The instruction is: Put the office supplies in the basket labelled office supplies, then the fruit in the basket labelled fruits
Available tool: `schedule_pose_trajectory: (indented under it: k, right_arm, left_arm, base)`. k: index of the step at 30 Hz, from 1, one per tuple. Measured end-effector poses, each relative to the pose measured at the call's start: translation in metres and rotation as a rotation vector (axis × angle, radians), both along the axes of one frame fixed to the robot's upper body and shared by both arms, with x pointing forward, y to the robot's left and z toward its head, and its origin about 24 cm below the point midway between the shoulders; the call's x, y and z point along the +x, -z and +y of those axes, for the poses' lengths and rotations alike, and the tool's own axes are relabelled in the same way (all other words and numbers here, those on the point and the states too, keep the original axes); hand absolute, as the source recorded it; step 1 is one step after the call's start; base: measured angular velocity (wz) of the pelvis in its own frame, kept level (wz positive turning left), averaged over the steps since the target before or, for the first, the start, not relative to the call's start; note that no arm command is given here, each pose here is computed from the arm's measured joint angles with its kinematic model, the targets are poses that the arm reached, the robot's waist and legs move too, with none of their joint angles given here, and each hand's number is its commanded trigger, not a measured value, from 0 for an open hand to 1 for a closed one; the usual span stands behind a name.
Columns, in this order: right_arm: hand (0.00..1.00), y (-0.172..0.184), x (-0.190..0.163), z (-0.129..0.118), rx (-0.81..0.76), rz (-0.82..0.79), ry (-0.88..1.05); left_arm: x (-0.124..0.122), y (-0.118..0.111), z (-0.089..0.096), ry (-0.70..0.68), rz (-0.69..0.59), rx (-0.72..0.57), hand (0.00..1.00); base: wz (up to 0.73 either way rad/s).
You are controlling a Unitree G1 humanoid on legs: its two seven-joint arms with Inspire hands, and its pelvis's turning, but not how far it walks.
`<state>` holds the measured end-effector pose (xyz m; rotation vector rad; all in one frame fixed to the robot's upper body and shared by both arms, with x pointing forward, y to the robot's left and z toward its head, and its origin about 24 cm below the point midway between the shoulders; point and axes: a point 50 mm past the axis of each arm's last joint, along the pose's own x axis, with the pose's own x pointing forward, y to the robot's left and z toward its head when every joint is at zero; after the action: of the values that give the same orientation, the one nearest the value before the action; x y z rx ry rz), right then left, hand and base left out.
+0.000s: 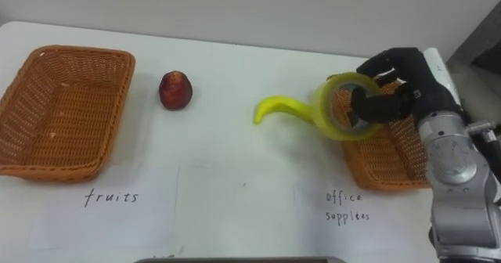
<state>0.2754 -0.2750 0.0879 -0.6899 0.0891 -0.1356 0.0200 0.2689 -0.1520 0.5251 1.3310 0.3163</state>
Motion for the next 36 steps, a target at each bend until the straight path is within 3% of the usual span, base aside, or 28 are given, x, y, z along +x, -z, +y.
schedule_pose_trajectory:
  k: [10, 36]
  right_arm:
    - [1.0, 0.012, -0.008, -0.03, 0.061, 0.015, 0.153]
    - [1.0, 0.023, -0.011, -0.035, 0.012, 0.077, 0.184]
  left_arm:
    - [-0.006, 0.0, 0.0, -0.002, 0.012, 0.004, 0.0]
    - [0.0, -0.003, 0.002, 0.002, -0.028, 0.033, 0.0]
  base:
    - [-0.01]
    - [0.0]
